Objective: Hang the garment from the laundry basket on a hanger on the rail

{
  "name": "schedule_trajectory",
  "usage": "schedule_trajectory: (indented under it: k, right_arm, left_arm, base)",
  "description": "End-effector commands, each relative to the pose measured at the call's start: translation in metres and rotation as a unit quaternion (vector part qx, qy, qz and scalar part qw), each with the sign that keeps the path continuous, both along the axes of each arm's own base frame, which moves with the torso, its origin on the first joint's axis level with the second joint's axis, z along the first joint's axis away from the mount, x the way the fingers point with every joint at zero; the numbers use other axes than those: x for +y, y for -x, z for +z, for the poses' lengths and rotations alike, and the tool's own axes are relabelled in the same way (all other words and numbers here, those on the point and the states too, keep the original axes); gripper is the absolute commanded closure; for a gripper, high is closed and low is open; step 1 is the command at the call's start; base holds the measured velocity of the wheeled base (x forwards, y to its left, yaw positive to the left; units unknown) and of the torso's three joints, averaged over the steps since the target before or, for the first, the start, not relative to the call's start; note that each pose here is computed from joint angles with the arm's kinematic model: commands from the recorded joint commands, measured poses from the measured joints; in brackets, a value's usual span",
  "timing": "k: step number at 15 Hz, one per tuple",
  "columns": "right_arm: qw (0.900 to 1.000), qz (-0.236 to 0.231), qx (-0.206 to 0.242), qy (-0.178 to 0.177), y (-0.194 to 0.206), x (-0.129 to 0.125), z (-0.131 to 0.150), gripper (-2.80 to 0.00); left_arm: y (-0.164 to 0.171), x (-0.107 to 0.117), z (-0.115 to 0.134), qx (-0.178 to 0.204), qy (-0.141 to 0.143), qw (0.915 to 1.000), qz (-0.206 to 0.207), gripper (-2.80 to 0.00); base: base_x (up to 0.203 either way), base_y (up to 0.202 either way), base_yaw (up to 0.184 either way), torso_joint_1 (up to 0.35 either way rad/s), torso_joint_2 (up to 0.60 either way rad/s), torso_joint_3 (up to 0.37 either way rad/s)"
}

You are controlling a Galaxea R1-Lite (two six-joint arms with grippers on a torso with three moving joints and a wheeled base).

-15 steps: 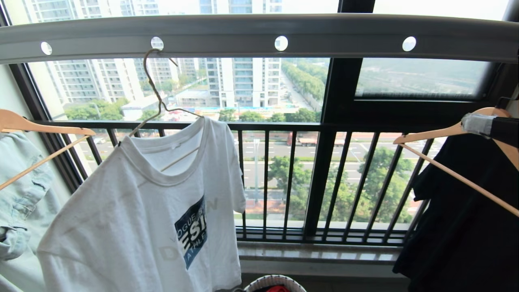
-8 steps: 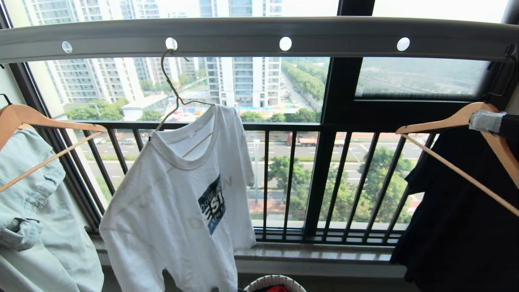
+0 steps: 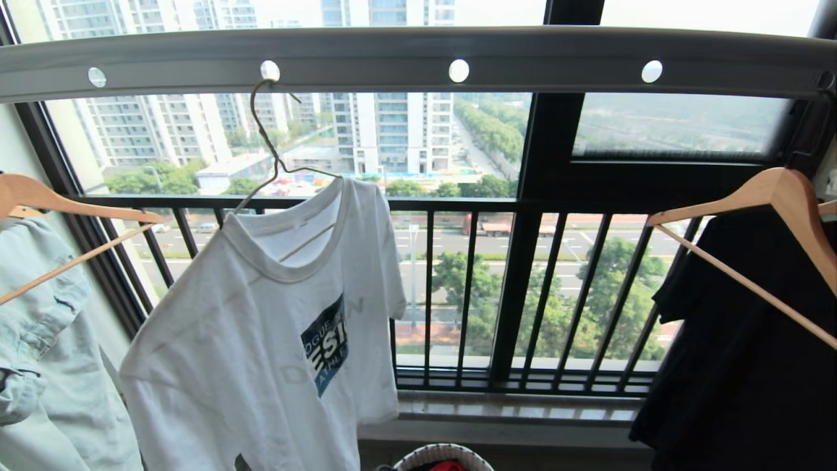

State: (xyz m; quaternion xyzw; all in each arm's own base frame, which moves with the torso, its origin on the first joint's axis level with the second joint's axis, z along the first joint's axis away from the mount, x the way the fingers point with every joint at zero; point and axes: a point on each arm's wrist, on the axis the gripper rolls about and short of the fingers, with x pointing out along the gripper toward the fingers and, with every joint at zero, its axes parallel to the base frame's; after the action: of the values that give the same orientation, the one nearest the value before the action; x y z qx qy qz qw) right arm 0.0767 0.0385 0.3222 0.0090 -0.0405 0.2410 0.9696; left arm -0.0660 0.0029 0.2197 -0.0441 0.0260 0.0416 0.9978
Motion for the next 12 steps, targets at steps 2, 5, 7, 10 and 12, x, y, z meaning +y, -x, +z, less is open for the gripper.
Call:
schedule_trajectory:
  k: [2, 5, 7, 10, 12]
  right_arm:
    - [0.997, -0.052, -0.049, -0.023, 0.035, -0.021, 0.013, 0.00]
    - [0.995, -0.091, -0.029, -0.013, 0.076, -0.039, 0.018, 0.00]
    - [0.990, -0.136, -0.026, -0.014, 0.102, -0.046, 0.011, 0.00]
    - [0.975, -0.221, -0.025, -0.017, 0.138, -0.045, -0.013, 0.00]
    - [0.966, -0.258, -0.024, -0.015, 0.153, -0.041, -0.039, 0.00]
  left_arm:
    - [0.002, -0.002, -0.016, -0.015, 0.011, 0.9988, 0.046, 0.00]
    - [-0.007, -0.001, -0.034, -0.003, -0.006, 0.9991, 0.043, 0.00]
    - [-0.012, -0.001, -0.060, -0.017, -0.021, 0.9996, 0.008, 0.00]
    - [-0.026, -0.002, -0.104, 0.002, -0.062, 0.9976, -0.031, 0.00]
    - [-0.033, -0.002, -0.126, 0.000, -0.089, 0.9953, -0.038, 0.00]
  base:
    - [0.000, 0.000, 0.000, 0.000, 0.00, 0.000]
    - [0.000, 0.000, 0.000, 0.000, 0.00, 0.000]
    - [0.000, 0.000, 0.000, 0.000, 0.00, 0.000]
    - [0.000, 0.000, 0.000, 0.000, 0.00, 0.000]
    - [0.000, 0.000, 0.000, 0.000, 0.00, 0.000]
